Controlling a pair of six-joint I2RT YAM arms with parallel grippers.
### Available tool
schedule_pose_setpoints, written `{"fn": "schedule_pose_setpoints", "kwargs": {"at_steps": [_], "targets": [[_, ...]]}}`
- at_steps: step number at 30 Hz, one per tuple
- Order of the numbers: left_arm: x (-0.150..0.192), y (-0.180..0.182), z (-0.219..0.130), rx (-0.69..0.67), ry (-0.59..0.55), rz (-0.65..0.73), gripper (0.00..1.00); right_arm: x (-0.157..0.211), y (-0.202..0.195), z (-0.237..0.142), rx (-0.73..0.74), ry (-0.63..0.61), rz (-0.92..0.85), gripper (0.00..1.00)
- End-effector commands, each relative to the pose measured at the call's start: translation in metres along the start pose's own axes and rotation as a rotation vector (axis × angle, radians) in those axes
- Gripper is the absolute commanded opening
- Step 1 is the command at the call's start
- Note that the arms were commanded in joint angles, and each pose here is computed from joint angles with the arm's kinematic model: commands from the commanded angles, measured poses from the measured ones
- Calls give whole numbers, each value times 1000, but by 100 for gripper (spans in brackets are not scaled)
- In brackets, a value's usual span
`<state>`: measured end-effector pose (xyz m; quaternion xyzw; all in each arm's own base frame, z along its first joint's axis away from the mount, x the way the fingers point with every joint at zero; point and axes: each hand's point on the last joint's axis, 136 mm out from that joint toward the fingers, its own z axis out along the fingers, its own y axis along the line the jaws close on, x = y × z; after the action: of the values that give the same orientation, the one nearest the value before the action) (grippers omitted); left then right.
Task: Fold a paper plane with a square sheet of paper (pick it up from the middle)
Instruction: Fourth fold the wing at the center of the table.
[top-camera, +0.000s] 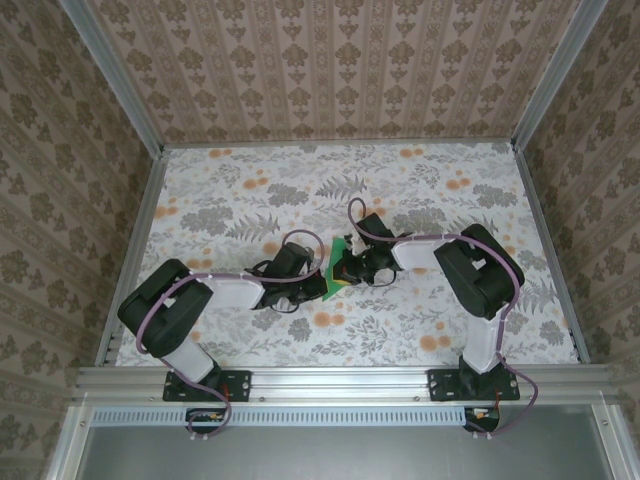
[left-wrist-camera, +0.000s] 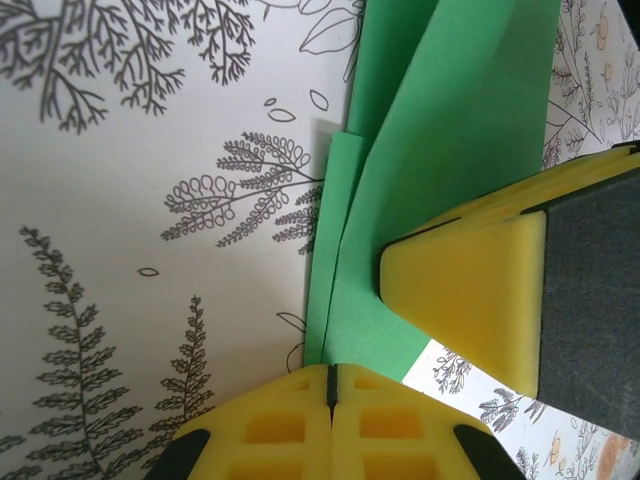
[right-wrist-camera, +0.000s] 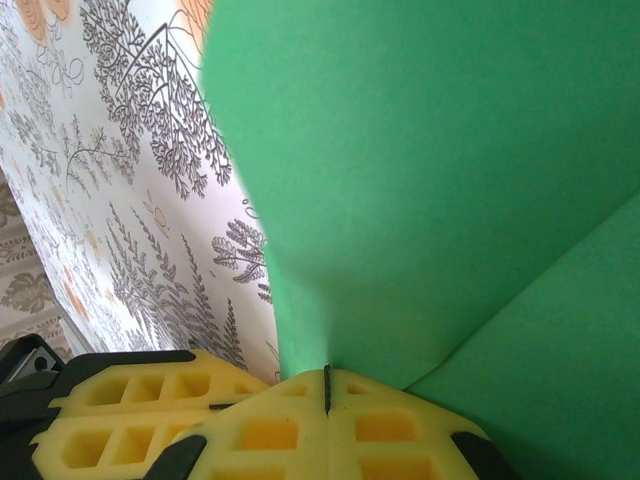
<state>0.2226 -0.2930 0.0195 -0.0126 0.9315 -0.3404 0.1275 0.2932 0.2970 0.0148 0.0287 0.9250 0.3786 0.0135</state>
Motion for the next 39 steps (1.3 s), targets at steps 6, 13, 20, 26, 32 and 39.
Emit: {"fn": "schedule_pose_setpoints", "kwargs": {"at_steps": [6, 13, 20, 26, 32, 39], "targets": [[-7, -28, -9, 115, -25, 32, 9, 11, -15, 10, 52, 46, 19, 5], [5, -6, 7, 53, 27, 3, 8, 11, -13, 12, 35, 51, 23, 5], [21, 31, 6, -95, 64, -43, 0, 7, -15, 10, 50, 46, 13, 4], [37, 53, 1, -164, 108, -101, 0, -22, -23, 0, 70, -35, -24, 5], [46, 58, 1, -157, 132, -127, 0, -68, -25, -12, 28, -127, -17, 5], [43, 48, 1, -124, 140, -105, 0, -117, -23, -33, 49, -186, -6, 8]]}}
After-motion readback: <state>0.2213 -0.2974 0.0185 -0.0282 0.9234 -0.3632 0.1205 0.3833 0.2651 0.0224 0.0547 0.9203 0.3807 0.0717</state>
